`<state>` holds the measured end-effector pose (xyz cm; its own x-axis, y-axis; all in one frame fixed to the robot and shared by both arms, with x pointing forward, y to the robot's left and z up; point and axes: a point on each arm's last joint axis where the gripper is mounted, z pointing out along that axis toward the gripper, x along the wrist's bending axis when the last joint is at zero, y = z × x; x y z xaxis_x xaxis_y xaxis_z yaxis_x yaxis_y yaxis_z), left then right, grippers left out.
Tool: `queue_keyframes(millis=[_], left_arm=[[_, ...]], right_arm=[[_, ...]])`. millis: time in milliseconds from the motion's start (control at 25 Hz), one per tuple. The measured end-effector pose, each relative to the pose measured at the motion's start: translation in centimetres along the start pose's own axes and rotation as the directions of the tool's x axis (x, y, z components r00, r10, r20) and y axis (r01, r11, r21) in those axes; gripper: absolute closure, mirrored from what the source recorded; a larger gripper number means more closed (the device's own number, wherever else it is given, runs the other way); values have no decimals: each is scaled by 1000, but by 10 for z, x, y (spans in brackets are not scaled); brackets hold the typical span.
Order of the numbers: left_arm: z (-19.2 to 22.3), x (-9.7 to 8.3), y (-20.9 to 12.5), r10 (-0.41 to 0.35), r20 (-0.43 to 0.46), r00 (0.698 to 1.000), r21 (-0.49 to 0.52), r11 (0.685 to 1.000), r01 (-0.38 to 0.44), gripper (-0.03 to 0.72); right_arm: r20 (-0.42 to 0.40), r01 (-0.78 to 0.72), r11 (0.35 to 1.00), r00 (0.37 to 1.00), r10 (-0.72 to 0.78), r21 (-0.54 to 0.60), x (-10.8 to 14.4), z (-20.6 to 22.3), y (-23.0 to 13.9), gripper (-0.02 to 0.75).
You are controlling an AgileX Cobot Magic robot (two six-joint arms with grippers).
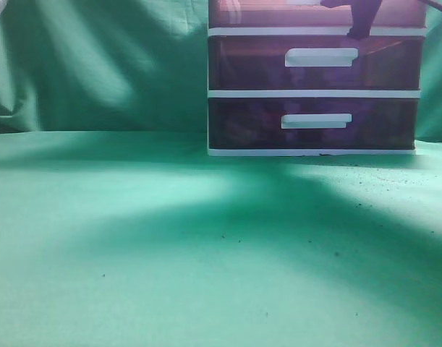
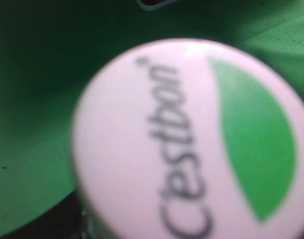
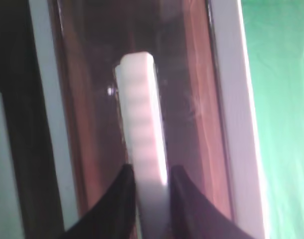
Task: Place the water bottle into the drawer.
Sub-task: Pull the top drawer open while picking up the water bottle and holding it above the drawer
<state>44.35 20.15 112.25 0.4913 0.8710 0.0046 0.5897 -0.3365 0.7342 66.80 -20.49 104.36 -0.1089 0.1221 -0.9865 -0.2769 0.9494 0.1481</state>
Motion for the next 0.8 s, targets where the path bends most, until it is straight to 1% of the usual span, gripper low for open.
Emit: queue_keyframes(millis=[40,120,240,440,480,520,640,680,800], left_arm=[[0,0,0,6,-5,1000,1,1000,-6,397],[0,1,0,15,-13,1000,2,1000,-15,397],[0,2,0,20,-17,1000,2,1000,-20,397],[0,3,0,37,-32,999,5,999,-37,397],[0,3,0,42,-37,998,5,999,-42,397],[0,4,0,51,-44,998,7,999,-51,397],[0,4,0,51,-44,998,7,999,-51,397],[0,4,0,51,-44,998,7,999,-51,397],[0,4,0,51,-44,998,7,999,-51,397]], right_arm=[[2,6,1000,1000,-6,-1,-1,0,0,598],[-4,26,1000,1000,-26,0,0,0,0,598],[-19,48,999,999,-48,-4,1,-11,2,598],[-48,91,995,995,-92,-29,2,-53,8,598],[-55,99,994,993,-101,-35,3,-64,10,652],[-62,103,994,993,-105,-40,5,-75,12,668],[-90,108,992,989,-113,-62,11,-106,22,662],[-86,109,991,990,-116,-74,10,-114,26,662],[-96,110,989,988,-119,-94,14,-129,33,662]])
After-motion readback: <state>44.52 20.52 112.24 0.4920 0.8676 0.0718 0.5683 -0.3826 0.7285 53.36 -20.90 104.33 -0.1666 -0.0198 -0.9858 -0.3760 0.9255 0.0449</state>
